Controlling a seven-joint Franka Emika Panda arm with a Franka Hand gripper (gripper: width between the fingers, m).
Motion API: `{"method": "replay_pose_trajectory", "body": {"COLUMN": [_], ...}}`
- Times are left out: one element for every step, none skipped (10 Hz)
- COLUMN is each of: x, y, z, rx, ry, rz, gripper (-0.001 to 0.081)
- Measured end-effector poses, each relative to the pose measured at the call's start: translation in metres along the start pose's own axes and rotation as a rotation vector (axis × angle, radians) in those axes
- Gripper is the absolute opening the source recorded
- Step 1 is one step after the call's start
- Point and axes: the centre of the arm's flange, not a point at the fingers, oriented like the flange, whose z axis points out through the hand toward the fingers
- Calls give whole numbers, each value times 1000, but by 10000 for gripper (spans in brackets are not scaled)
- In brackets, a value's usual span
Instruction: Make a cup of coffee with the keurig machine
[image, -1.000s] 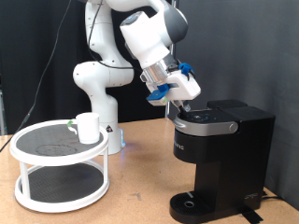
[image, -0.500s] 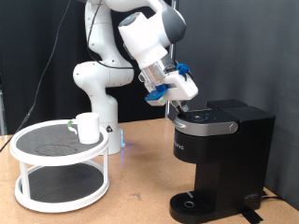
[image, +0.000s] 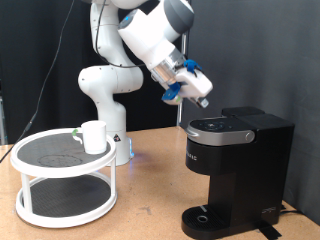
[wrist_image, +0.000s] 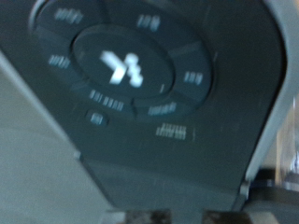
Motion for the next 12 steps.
{"method": "replay_pose_trajectory", "body": {"x": [-6,-5,-3,0,2,4,6,8,12,14,15,15], "y": [1,0,-2,-4,-7,-10,-11,-10,-10,-10,-10,-10], "z": [-6,-5,-5,-6,-9,-13,-19,-26,-32,-35,-34,-34], "rx": [-28,-17,3,18,33,42,35,11,-6,3,8,6], "ry": [-7,-5,-7,-13,-17,-22,-17,6,47,74,89,86], "rz": [10,9,11,15,20,26,33,41,64,90,107,100], "gripper": [0,0,0,0,0,0,0,0,0,0,0,0]}}
